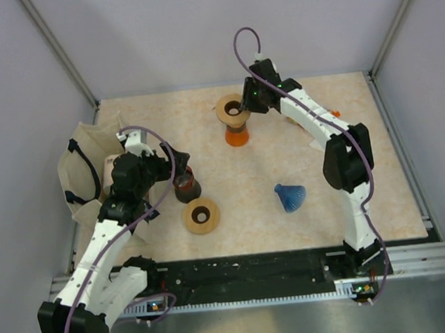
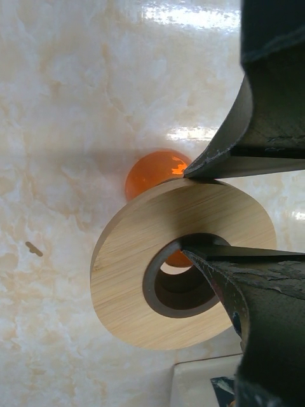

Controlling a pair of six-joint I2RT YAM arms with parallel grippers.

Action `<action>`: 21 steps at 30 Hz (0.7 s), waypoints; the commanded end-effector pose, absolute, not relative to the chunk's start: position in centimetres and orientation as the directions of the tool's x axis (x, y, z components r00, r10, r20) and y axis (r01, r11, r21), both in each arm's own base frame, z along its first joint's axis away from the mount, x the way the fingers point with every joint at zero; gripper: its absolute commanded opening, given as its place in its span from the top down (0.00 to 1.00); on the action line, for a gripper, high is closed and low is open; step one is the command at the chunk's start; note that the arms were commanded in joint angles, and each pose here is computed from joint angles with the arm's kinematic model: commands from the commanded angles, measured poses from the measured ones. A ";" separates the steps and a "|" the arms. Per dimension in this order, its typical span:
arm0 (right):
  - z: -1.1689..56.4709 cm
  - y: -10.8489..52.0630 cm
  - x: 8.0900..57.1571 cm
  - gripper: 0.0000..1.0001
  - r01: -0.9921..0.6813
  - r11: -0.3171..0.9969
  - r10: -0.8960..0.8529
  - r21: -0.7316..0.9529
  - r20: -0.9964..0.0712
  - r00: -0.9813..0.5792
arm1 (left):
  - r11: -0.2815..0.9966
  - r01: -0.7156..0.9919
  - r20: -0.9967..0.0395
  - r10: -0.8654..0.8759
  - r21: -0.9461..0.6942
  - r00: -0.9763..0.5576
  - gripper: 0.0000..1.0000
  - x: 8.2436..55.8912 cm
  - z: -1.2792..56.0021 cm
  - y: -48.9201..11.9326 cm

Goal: Place the coffee filter in the dripper

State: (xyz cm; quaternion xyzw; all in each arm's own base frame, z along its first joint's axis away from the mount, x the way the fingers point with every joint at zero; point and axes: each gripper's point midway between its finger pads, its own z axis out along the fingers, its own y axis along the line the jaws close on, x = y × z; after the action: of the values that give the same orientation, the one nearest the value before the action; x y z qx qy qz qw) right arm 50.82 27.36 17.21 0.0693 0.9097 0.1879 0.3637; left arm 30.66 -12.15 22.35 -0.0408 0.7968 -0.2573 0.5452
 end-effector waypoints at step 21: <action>19.8 27.8 50.6 0.63 -0.061 0.918 0.247 0.392 -0.685 -0.685 | 0.864 0.225 -0.860 -0.351 -0.450 -0.369 0.01 30.8 23.1 -12.0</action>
State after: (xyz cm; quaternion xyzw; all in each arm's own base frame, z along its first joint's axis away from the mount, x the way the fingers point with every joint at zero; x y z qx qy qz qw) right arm 49.44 26.50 17.16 0.0603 0.9124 0.1795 0.3628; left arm 30.66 -12.15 22.37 -0.0408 0.7967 -0.2574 0.5454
